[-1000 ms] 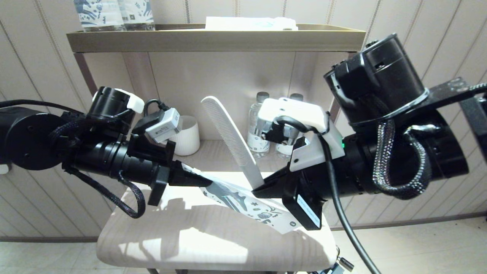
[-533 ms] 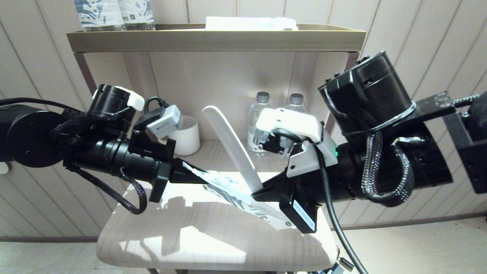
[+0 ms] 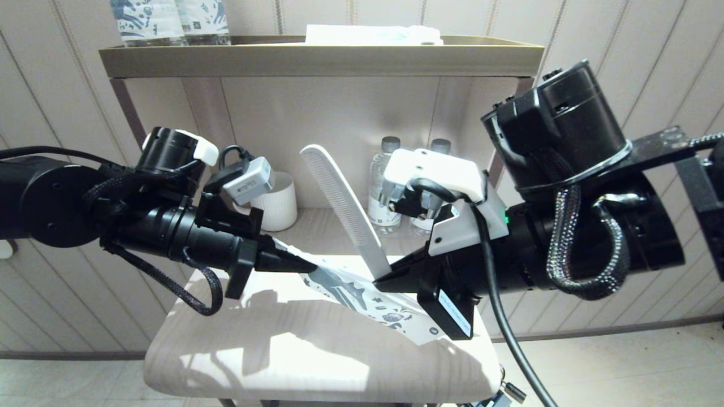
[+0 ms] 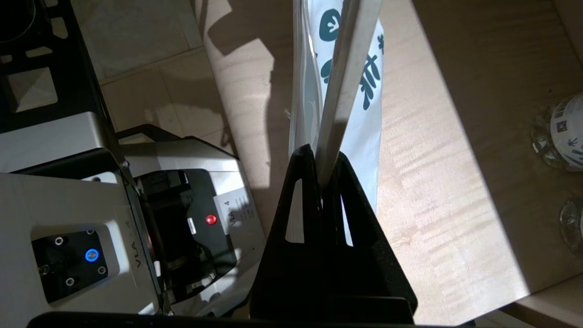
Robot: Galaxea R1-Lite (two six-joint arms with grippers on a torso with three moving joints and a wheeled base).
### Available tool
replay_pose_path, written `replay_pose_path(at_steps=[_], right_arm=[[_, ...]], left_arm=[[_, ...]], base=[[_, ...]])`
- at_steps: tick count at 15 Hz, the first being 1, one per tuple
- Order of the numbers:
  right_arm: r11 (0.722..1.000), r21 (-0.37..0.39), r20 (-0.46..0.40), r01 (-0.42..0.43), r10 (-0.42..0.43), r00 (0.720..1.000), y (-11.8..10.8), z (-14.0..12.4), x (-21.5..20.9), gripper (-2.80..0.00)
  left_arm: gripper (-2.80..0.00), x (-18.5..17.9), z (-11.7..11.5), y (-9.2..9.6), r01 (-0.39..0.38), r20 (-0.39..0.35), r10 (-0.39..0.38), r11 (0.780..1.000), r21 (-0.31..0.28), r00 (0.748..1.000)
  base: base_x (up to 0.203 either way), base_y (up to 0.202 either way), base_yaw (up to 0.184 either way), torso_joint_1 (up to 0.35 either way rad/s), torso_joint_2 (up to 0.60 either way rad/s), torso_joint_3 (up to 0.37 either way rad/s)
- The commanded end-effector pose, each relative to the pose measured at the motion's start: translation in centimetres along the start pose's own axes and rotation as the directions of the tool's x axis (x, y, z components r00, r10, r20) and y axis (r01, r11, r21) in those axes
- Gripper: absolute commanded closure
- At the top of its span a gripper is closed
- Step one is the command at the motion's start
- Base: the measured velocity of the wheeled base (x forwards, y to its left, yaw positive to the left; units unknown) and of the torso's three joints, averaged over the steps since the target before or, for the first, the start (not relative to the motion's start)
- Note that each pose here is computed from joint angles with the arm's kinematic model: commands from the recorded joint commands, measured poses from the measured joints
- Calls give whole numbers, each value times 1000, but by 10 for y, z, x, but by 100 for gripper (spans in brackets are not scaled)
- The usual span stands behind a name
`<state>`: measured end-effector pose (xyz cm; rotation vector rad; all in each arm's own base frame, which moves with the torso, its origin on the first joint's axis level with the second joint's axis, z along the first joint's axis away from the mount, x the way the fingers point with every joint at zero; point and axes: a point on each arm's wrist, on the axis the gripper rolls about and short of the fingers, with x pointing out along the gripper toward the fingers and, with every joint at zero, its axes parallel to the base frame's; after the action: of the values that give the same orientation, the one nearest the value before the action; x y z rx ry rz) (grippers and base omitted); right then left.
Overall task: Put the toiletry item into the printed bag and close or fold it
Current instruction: Place the comb into the storage bag
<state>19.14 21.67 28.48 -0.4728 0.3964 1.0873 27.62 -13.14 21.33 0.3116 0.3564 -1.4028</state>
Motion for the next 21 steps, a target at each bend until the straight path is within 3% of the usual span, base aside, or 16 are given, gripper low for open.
replay_pose_path(at_steps=[1, 11, 21], right_arm=[[1000, -4, 11, 2, -2, 1000, -1, 2, -1, 0], [1000, -2, 1, 5, -5, 1000, -3, 0, 4, 0], [1000, 0, -91, -20, 20, 996, 0, -23, 17, 0]], left_arm=[[0, 1, -2, 0, 8, -1, -8, 1000, -1, 1000], [0, 2, -3, 0, 11, -3, -11, 1000, -2, 1000], [0, 2, -2, 2, 10, 1, -10, 1000, -3, 1000]], base=[[0, 0, 0, 0, 0, 0], [0, 0, 0, 0, 0, 0], [0, 0, 0, 0, 0, 0]])
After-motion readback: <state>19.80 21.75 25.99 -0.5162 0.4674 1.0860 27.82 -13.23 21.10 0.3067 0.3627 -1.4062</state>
